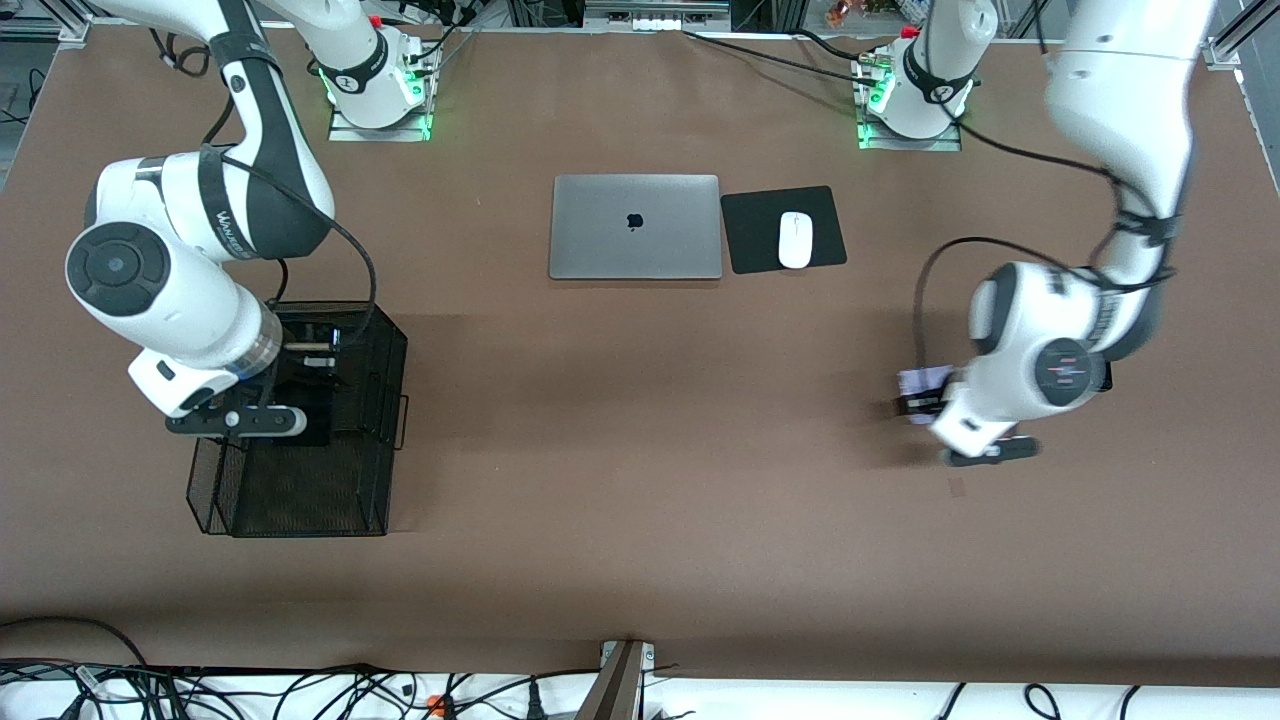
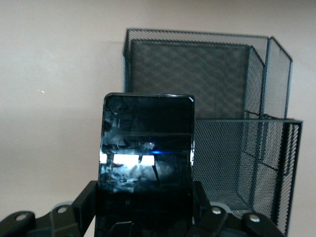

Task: Place phones with both arms
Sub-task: 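Drop the black phone in the basket while the left gripper moves the Huawei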

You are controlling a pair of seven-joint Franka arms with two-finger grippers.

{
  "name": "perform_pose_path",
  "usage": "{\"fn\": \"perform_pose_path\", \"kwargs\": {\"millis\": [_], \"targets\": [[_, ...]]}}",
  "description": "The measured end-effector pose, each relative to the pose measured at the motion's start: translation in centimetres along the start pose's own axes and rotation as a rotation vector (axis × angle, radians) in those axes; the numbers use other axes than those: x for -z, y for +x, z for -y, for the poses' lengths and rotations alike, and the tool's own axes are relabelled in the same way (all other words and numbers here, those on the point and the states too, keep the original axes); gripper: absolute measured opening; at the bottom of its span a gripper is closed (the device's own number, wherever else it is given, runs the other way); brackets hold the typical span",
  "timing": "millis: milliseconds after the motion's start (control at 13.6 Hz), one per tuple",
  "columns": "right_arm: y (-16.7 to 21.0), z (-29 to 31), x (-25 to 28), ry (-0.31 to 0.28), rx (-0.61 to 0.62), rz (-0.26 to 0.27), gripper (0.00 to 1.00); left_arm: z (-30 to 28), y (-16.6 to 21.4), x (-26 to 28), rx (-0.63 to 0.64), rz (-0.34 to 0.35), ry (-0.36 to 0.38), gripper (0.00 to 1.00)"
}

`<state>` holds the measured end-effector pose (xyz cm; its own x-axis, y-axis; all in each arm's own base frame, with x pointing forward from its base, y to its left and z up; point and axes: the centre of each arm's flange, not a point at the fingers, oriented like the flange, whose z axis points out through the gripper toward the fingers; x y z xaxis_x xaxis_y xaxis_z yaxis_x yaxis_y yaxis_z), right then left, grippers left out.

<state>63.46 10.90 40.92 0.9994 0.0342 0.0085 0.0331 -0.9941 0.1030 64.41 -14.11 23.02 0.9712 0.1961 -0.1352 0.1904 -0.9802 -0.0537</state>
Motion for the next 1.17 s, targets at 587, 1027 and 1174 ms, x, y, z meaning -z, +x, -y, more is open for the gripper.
{"fn": "perform_pose_path", "kwargs": {"millis": [587,1027,1174], "targets": [[-4.4,-9.2,-6.4,0.063,-0.005,0.073,0.79,-25.2,-6.9,1.9,-0.066,-0.086,-0.141,0.85],[-4.2,-14.3,-10.4,0.156,0.012,0.082,0.79,-35.1,-13.6,-3.9,-0.158,-0.122,-0.088,0.85],[-4.1,-14.6,-10.4,0.153,0.009,0.069,0.79,-35.3,-13.6,-5.0,-0.153,-0.136,-0.08,0.85]]}}
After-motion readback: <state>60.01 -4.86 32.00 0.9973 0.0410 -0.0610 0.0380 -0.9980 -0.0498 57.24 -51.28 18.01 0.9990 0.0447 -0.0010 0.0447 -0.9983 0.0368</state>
